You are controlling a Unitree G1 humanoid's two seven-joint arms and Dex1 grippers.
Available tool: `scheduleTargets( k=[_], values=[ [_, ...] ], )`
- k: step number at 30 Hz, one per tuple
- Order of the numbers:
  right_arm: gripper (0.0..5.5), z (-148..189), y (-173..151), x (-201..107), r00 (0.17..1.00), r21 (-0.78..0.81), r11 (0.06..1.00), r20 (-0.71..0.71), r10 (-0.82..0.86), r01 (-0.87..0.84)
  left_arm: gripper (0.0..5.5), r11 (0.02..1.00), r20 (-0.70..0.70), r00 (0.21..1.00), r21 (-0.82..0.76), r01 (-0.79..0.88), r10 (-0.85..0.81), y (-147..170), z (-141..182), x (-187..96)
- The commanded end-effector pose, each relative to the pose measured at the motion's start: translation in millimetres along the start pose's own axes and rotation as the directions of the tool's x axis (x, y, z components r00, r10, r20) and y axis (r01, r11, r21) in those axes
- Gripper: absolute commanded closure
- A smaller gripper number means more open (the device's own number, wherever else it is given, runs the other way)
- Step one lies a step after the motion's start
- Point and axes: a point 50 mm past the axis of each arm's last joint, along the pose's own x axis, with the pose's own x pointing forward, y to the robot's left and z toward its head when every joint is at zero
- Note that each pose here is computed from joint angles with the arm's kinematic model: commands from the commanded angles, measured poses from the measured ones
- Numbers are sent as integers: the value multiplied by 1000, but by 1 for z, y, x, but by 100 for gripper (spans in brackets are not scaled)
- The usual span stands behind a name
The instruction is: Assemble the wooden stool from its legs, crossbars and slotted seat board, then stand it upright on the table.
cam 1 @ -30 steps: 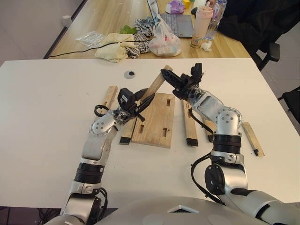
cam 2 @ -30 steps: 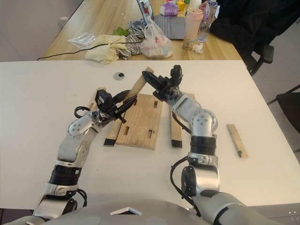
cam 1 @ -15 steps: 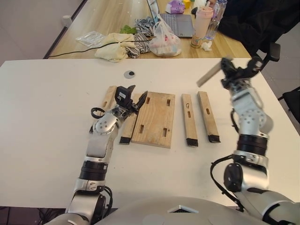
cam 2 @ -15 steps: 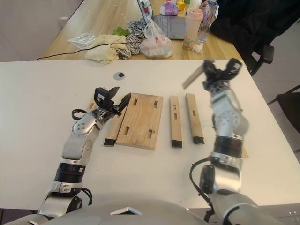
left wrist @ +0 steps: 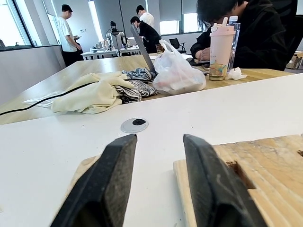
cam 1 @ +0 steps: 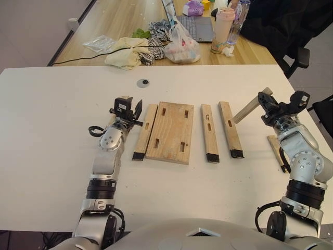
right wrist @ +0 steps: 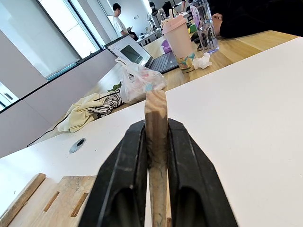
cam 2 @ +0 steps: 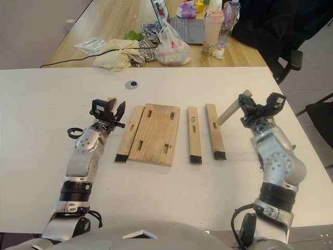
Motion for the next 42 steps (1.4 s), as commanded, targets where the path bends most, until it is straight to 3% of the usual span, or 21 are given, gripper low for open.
scheduleTargets(
  k=[1, 11, 18, 21, 27, 33, 39, 42],
  values=[
    [512, -7, -4, 1, 1000, 17, 1000, -27, -9, 10, 373, 1000, -5, 1000, -1, -6, 6, 1, -2, 1],
    [512, -34, -27, 7, 991, 5, 995, -81, -102, 102, 373, 1000, -35, 999, 10, 6, -5, -2, -10, 3],
    [512, -63, -12, 9, 993, -278, 957, -61, -106, 85, 373, 1000, -46, 999, 10, 20, -20, -6, -13, 5],
    [512, -88, -20, -1, 989, -392, 912, -31, -145, 121, 373, 1000, -48, 999, 14, 27, -26, -5, -13, 7],
    [512, -138, -39, -26, 962, -419, 898, -160, -220, 136, 373, 999, -47, 999, 23, 27, -26, 0, -12, 8],
    [512, -131, -46, -22, 957, -485, 873, -227, -182, 51, 373, 1000, -48, 999, 10, 10, -9, -3, -14, 6],
    [386, -110, -57, -21, 940, -531, 847, -275, -200, 24, 373, 999, -52, 998, -19, -42, 41, -7, -21, -1],
    [324, -81, -46, -14, 915, -536, 836, -386, -117, -119, 373, 994, -56, 994, -42, -99, 97, -8, -27, -10]
  ],
)
